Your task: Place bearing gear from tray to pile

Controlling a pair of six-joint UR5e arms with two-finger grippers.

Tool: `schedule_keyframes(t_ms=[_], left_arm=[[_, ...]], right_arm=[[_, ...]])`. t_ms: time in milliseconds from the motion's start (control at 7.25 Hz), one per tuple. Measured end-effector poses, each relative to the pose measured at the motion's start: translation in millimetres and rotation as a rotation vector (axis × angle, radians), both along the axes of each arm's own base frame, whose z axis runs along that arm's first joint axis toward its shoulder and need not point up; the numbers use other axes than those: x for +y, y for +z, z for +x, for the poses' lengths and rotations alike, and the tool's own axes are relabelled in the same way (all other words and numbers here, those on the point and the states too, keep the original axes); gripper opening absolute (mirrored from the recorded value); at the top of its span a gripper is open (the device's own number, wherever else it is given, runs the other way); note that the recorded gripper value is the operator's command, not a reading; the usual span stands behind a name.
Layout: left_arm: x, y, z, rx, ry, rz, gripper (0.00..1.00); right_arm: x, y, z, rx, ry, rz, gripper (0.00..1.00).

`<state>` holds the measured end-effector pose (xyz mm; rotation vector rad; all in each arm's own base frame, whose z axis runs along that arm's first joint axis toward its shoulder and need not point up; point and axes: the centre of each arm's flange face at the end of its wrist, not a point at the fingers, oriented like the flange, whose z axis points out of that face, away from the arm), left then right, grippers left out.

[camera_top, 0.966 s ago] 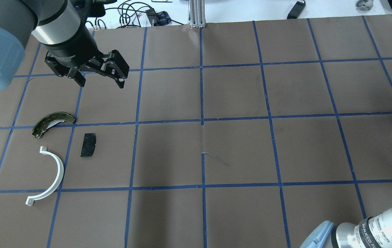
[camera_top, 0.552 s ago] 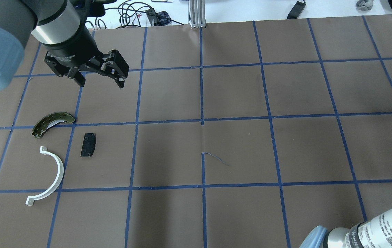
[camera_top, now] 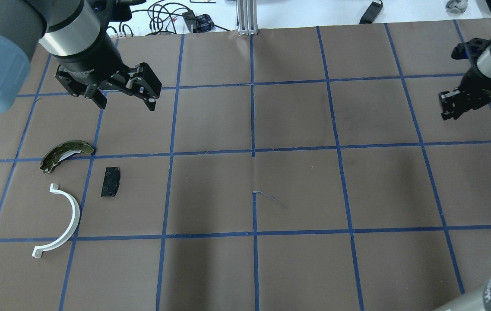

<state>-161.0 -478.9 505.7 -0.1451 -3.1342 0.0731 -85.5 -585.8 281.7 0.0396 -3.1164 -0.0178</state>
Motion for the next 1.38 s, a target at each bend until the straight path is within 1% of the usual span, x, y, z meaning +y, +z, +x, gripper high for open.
schedule_keyframes(t_ms=[138, 276, 414, 552, 828, 966, 1103, 1241, 1379], left_arm=[[0.0, 0.0, 0.0, 0.0, 0.0, 0.0, 1.0], [0.0, 0.0, 0.0, 0.0, 0.0, 0.0, 1.0], [0.0, -0.2, 0.0, 0.0, 0.0, 0.0, 1.0], [0.1, -0.3, 0.0, 0.0, 0.0, 0.001, 1.0], [0.1, -0.3, 0.1, -0.001, 0.0, 0.002, 1.0], [0.2, -0.4, 0.1, -0.002, 0.0, 0.002, 1.0], [0.1, -0.4, 0.2, -0.002, 0.0, 0.002, 1.0], [0.1, -0.3, 0.2, -0.002, 0.0, 0.002, 1.0], [0.2, -0.8, 0.2, -0.002, 0.0, 0.002, 1.0]], right_arm=[[2.9, 3.5, 77.5, -0.013, -0.011, 0.0, 0.17], [12.8, 1.4, 159.1, -0.02, -0.048, 0.003, 0.17], [31.2, -3.2, 239.1, -0.019, -0.09, 0.002, 0.18], [54.1, -6.3, 306.1, -0.02, -0.128, -0.005, 0.18], [94.1, -21.1, 404.0, -0.028, -0.187, -0.024, 0.19], [107.3, -39.8, 439.8, -0.036, -0.197, -0.033, 0.21], [113.4, -58.0, 464.4, -0.057, -0.193, -0.041, 0.32], [116.2, -66.1, 477.6, -0.082, -0.189, -0.043, 0.75], [119.0, -71.3, 482.9, -0.089, -0.189, -0.039, 0.78]])
